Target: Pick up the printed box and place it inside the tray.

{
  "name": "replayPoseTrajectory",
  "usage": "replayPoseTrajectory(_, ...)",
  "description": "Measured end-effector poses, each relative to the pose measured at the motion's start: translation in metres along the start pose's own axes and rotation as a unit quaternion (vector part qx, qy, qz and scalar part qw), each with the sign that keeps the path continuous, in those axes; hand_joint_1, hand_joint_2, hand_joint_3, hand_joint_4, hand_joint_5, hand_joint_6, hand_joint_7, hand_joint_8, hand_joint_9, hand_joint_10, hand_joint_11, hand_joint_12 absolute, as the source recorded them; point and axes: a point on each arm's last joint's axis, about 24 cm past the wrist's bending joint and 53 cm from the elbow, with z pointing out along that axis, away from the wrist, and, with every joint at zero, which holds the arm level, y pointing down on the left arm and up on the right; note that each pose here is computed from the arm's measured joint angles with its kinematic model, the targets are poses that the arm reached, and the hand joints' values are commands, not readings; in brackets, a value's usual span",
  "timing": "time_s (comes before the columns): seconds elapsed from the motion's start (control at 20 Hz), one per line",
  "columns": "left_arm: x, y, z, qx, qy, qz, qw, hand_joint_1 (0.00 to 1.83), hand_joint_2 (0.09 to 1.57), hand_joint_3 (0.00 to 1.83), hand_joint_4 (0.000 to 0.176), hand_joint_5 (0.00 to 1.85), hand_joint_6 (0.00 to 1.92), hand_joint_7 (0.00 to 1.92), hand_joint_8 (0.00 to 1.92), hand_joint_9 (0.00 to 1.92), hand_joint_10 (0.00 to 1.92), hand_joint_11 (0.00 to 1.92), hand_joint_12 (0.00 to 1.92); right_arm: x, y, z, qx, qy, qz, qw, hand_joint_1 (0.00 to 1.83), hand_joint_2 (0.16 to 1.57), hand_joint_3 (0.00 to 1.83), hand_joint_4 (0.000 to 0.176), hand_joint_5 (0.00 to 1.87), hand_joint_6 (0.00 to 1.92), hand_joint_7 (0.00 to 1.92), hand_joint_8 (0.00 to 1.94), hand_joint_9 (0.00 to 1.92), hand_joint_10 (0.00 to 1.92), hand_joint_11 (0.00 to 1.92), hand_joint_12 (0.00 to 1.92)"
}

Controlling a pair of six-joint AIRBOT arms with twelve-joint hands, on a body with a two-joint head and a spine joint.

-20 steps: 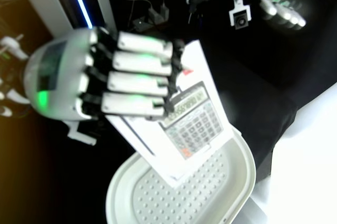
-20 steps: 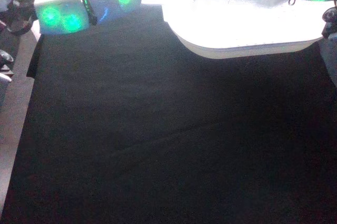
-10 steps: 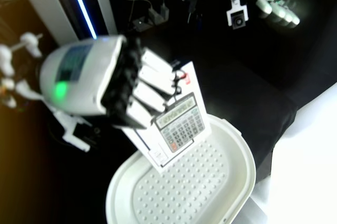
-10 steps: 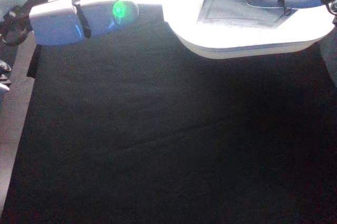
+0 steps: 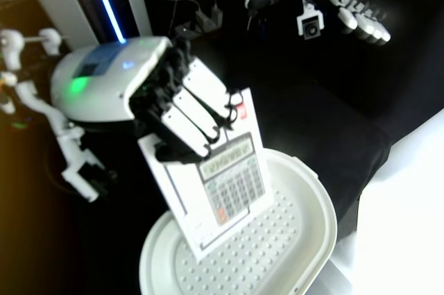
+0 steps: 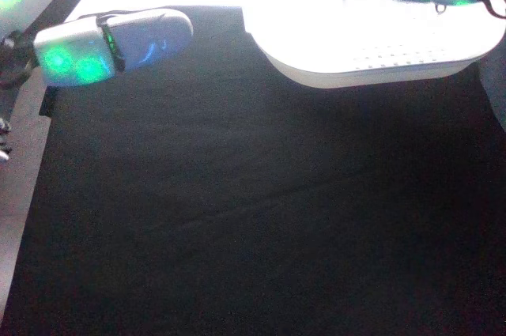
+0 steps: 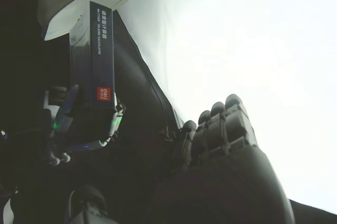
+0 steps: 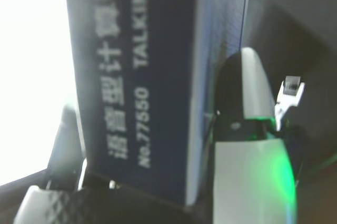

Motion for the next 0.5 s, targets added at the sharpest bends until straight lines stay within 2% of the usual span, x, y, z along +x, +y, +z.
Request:
replayPoseTrajectory(0.05,0.0,0.003,-0.004,-0.001,-0.002,-0.011,0.9999,0.0,0.82,0.01,0.049,0.0,0.0,0.0,0.0,0.0,0.0,0.0,0.0,0.0,0.009,0.003,-0.005,0.001,-0.037,0.9993,1.25,1.1,0.0,0.0,1.02,0.69,1.02,1.25,0.99,1.46,0.95,1.71)
replayPoseTrajectory(0.1,0.002,0.005,-0.007,-0.004,0.001,-0.014,0.9999,0.0,0.81,0.0,0.034,0.0,0.0,0.0,0.0,0.0,0.0,0.0,0.0,0.002,0.014,0.004,-0.006,0.004,-0.063,0.998,1.28,1.07,0.0,0.0,1.05,0.66,1.14,0.99,1.09,1.17,0.95,1.52)
replayPoseTrajectory(0.15,0.002,0.005,-0.008,-0.004,-0.001,-0.017,0.9999,0.0,0.81,0.0,0.016,0.0,0.0,0.0,0.0,0.0,0.0,0.0,0.0,0.007,0.019,0.004,-0.007,0.011,-0.094,0.9955,1.29,1.05,0.0,0.0,1.1,0.58,1.19,0.89,1.12,1.07,0.95,1.46)
replayPoseTrajectory(0.2,0.0,0.005,-0.009,-0.003,-0.006,-0.019,0.9998,0.0,0.79,0.0,0.016,0.0,0.0,0.0,0.0,0.0,0.0,0.0,0.0,0.016,0.021,0.004,-0.003,0.026,-0.126,0.9917,1.29,1.04,0.0,0.0,1.12,0.54,1.2,0.87,1.13,1.07,0.96,1.47)
replayPoseTrajectory(0.25,-0.001,0.004,-0.009,-0.001,-0.008,-0.021,0.9998,0.0,0.77,0.0,0.017,0.0,0.0,0.0,0.0,0.0,0.0,0.0,0.0,0.019,0.02,0.004,0.003,0.034,-0.149,0.9882,1.3,1.03,0.0,0.0,1.15,0.52,1.24,0.77,1.12,1.03,0.95,1.44)
replayPoseTrajectory(0.3,-0.002,0.005,-0.013,-0.002,-0.013,-0.027,0.9995,0.0,0.77,0.0,0.0,0.0,0.0,0.0,0.0,0.0,0.0,0.0,0.0,0.023,0.016,0.004,0.015,0.043,-0.19,0.9806,1.3,1.03,0.0,0.0,1.15,0.53,1.22,0.81,1.05,1.14,0.91,1.52)
replayPoseTrajectory(0.35,-0.001,0.006,-0.014,-0.002,-0.012,-0.029,0.9995,0.0,0.77,0.0,0.0,0.0,0.0,0.0,0.0,0.0,0.0,0.0,0.0,0.023,0.015,0.004,0.017,0.044,-0.193,0.98,1.3,1.03,0.0,0.0,1.15,0.53,1.22,0.81,1.05,1.14,0.91,1.52)
replayPoseTrajectory(0.4,0.005,0.007,-0.016,-0.005,-0.008,-0.034,0.9994,0.0,0.78,0.0,0.003,0.0,0.0,0.0,0.0,0.0,0.0,0.0,0.0,0.025,0.011,0.003,0.025,0.05,-0.205,0.9771,1.29,1.03,0.0,0.0,1.14,0.52,1.21,0.84,1.07,1.16,0.92,1.54)
replayPoseTrajectory(0.45,0.008,0.008,-0.018,-0.006,-0.006,-0.036,0.9993,0.0,0.79,0.0,0.027,0.0,0.0,0.0,0.0,0.0,0.0,0.0,0.0,0.026,0.008,0.003,0.028,0.054,-0.21,0.9758,1.29,1.04,0.0,0.0,1.12,0.56,1.21,0.83,1.06,1.16,0.87,1.58)
replayPoseTrajectory(0.5,0.011,0.01,-0.02,-0.008,-0.001,-0.037,0.9993,0.0,0.79,0.0,0.033,0.0,0.0,0.0,0.0,0.0,0.0,0.0,0.0,0.028,0.005,0.003,0.031,0.059,-0.215,0.9744,1.29,1.05,0.0,0.0,1.09,0.6,1.18,0.88,1.04,1.2,0.86,1.62)
